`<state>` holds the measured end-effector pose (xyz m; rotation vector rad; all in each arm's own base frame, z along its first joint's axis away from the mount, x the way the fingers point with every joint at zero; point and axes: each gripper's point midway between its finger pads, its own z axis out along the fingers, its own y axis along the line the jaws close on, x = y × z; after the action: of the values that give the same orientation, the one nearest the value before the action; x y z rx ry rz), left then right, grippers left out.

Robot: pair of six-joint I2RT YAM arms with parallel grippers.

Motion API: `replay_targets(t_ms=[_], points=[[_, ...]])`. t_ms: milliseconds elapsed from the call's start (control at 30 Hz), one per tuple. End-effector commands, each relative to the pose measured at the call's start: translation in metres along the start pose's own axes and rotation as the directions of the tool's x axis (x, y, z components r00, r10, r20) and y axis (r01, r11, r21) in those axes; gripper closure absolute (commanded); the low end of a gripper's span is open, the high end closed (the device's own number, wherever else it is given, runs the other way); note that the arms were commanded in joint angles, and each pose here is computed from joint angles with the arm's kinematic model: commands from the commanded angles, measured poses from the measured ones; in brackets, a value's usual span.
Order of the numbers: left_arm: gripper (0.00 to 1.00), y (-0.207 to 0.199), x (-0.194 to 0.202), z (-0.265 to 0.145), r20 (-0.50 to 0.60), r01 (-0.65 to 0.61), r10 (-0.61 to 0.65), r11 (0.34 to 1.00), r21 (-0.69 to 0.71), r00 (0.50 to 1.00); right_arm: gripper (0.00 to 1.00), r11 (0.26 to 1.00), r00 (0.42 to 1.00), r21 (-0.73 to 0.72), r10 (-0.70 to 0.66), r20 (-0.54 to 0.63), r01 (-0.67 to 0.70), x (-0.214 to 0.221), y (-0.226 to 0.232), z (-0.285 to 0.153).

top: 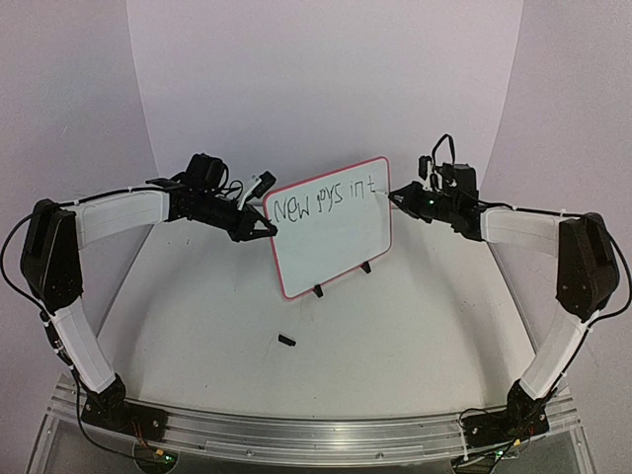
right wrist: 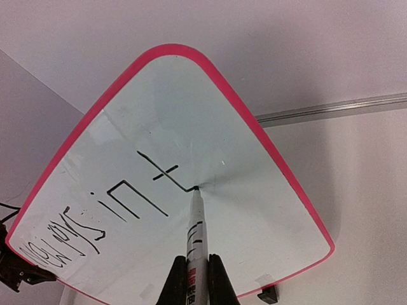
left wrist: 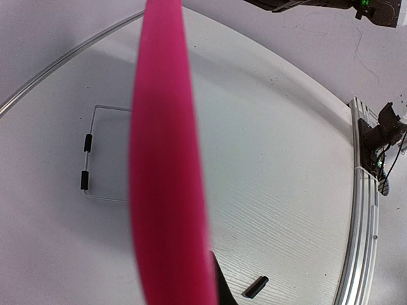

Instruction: Write a sentence on the whiteboard

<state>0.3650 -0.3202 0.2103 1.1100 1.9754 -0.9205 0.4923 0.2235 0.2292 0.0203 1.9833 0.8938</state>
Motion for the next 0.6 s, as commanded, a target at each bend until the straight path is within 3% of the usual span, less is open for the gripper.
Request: replay_targets(t_ms=[0,367,567], points=[[1.00,-0.017,0.030,0.012,-0.116,0.054,-0.047,0.997,0.058,0.992,1.00,1.000,0.997,-0.007,-0.021,0.071,0.021,-0.023,0.010,-0.010],[1.00,-0.017,0.031,0.013,-0.118,0.055,-0.048,0.997,0.060,0.992,1.00,0.998,0.988,-0.036,-0.051,0.149,0.057,-0.048,0.037,-0.046],[1.00,-0.017,0.032,0.014,-0.120,0.058,-0.050,0.996,0.061,0.991,1.00,0.995,0.984,-0.059,-0.071,0.165,0.082,-0.064,0.047,-0.039]])
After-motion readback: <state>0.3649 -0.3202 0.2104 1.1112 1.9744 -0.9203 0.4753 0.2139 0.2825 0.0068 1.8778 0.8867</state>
